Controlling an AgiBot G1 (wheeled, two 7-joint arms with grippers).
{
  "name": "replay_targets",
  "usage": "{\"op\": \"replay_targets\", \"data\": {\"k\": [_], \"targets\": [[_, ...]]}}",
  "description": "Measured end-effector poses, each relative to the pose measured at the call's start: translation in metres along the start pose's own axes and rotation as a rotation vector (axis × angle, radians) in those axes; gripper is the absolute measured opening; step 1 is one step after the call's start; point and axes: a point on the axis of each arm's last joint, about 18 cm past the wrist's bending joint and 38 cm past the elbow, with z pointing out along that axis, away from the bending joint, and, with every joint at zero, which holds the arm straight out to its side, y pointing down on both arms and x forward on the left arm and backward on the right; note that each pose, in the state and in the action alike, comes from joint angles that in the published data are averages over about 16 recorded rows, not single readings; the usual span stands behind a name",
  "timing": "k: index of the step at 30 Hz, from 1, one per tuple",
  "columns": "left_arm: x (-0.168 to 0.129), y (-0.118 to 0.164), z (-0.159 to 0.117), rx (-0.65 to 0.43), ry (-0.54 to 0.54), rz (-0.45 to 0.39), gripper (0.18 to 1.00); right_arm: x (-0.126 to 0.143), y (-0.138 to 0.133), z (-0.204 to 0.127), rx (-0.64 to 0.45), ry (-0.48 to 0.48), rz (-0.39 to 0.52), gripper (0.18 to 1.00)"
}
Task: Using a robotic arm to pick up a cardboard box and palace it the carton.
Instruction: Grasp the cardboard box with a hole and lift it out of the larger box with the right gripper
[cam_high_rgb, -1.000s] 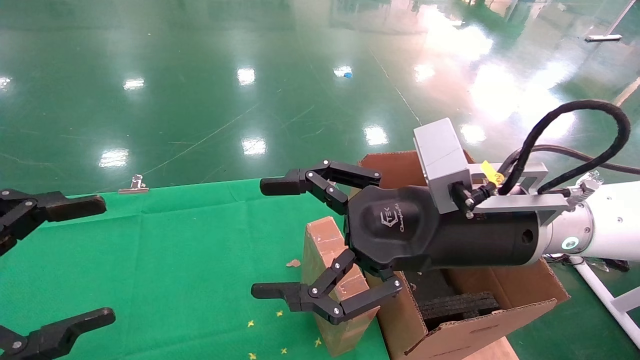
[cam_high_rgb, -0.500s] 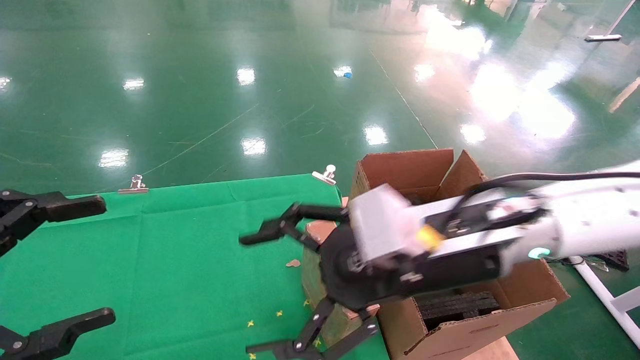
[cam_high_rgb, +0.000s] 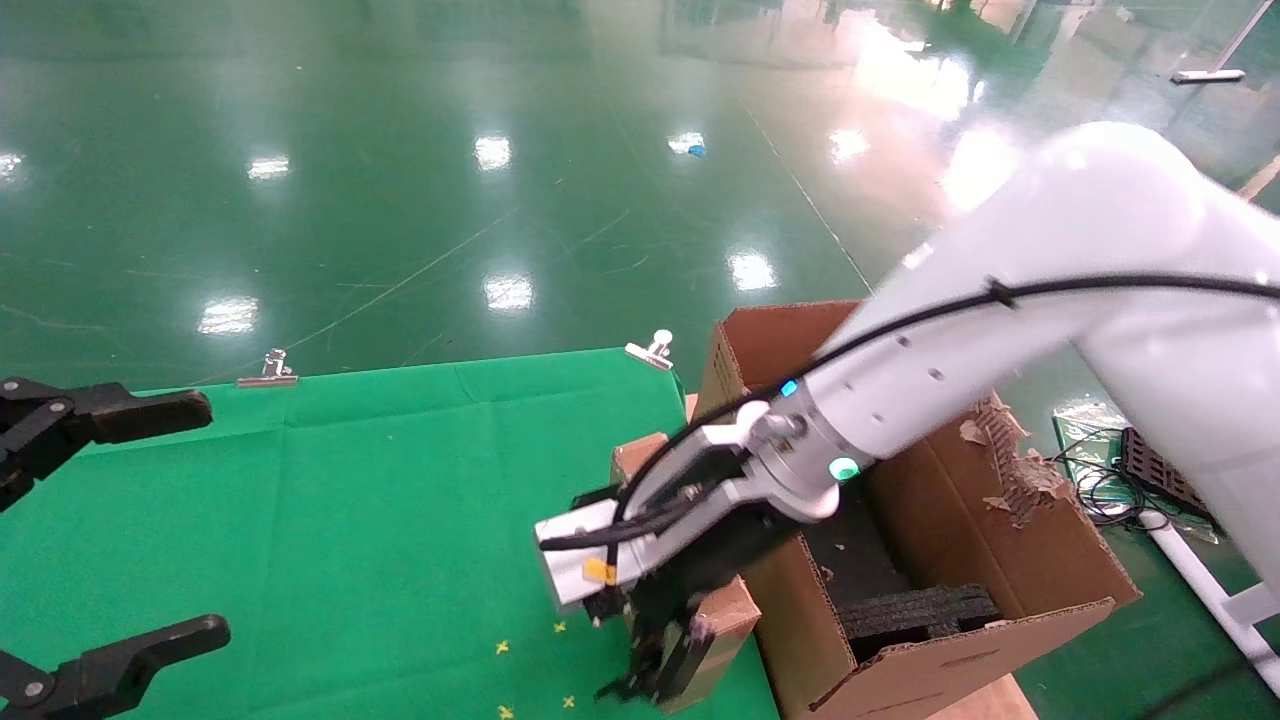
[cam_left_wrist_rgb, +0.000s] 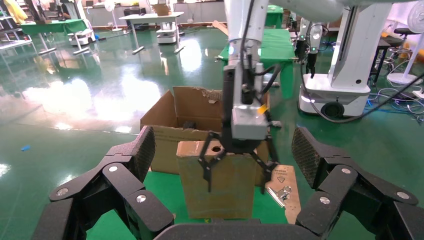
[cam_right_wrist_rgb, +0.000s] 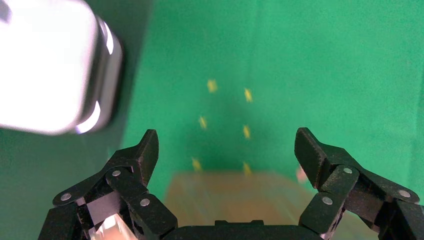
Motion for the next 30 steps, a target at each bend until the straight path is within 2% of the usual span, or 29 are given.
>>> {"op": "replay_targets", "data": {"k": [7,14,20,30], "targets": [[0.000,0.000,0.000,0.000,0.000,0.000,1.001,0.020,-0.012,-0.032,-0.171,0.037,-0.005,1.000],[0.000,0.000,0.000,0.000,0.000,0.000,1.001,0.023,-0.014,-0.058,-0.282,0.047,-0.001,1.000],[0.000,0.000,0.000,0.000,0.000,0.000,1.001,0.021,-0.008,-0.060,-0.356,0.024,0.005,1.000],[0.000,0.000,0.000,0.000,0.000,0.000,1.001,0.018,-0.003,-0.053,-0.398,-0.001,0.022,1.000]]}}
